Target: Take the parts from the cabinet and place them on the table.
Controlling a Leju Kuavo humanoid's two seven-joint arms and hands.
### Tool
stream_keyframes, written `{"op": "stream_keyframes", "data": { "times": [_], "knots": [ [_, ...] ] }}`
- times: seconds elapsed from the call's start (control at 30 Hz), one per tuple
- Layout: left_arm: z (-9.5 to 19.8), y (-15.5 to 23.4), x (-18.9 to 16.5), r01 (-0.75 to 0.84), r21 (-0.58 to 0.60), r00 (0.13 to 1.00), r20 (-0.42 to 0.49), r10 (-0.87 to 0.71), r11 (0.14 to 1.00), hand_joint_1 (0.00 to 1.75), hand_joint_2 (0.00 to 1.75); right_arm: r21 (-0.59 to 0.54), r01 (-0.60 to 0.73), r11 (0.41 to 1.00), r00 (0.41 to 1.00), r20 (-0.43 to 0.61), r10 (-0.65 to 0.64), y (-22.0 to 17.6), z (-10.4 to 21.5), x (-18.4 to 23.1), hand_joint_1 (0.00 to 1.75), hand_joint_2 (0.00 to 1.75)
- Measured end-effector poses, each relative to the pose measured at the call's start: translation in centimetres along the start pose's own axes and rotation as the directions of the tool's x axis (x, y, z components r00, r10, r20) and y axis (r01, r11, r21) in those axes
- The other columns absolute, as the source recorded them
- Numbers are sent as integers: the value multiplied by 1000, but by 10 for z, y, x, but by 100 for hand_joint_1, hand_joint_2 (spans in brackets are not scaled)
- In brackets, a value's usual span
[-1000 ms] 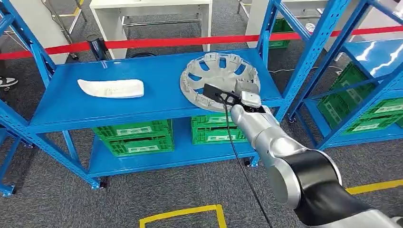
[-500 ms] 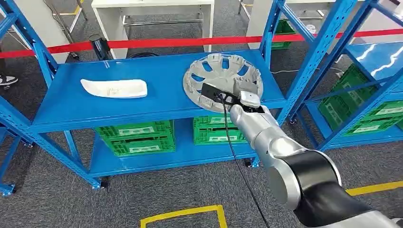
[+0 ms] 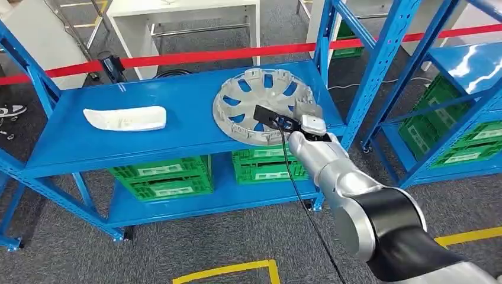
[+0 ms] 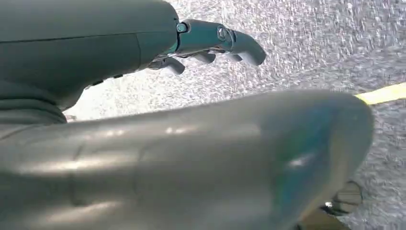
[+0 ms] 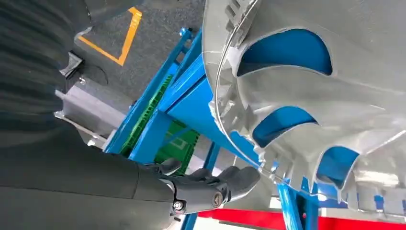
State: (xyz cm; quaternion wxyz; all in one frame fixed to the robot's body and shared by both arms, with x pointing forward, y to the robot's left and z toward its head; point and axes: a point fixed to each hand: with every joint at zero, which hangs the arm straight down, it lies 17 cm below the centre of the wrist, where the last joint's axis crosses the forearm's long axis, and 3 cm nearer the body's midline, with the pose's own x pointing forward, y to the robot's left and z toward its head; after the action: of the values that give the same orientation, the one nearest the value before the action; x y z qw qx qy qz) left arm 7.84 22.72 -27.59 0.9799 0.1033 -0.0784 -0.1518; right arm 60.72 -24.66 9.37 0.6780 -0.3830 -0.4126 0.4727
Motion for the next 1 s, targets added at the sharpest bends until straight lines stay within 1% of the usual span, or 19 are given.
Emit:
{"op": "stream_keyframes", "data": {
  "times": [0.2, 0.87, 1.0],
  "knots": [
    [-1, 6, -2, -4, 20, 1000, -7, 4, 1000, 0, 0, -2, 0, 1000, 1000, -1, 0, -1, 0, 0, 0, 175],
    [0, 2, -3, -8, 14, 1000, -14, 8, 1000, 0, 0, 13, -7, 1000, 1000, 6, 7, 3, 0, 0, 0, 175],
    [0, 1, -3, -5, 9, 1000, -13, 5, 1000, 0, 0, 42, -6, 999, 998, 59, 3, 9, 2, 9, 0, 175]
  ]
}}
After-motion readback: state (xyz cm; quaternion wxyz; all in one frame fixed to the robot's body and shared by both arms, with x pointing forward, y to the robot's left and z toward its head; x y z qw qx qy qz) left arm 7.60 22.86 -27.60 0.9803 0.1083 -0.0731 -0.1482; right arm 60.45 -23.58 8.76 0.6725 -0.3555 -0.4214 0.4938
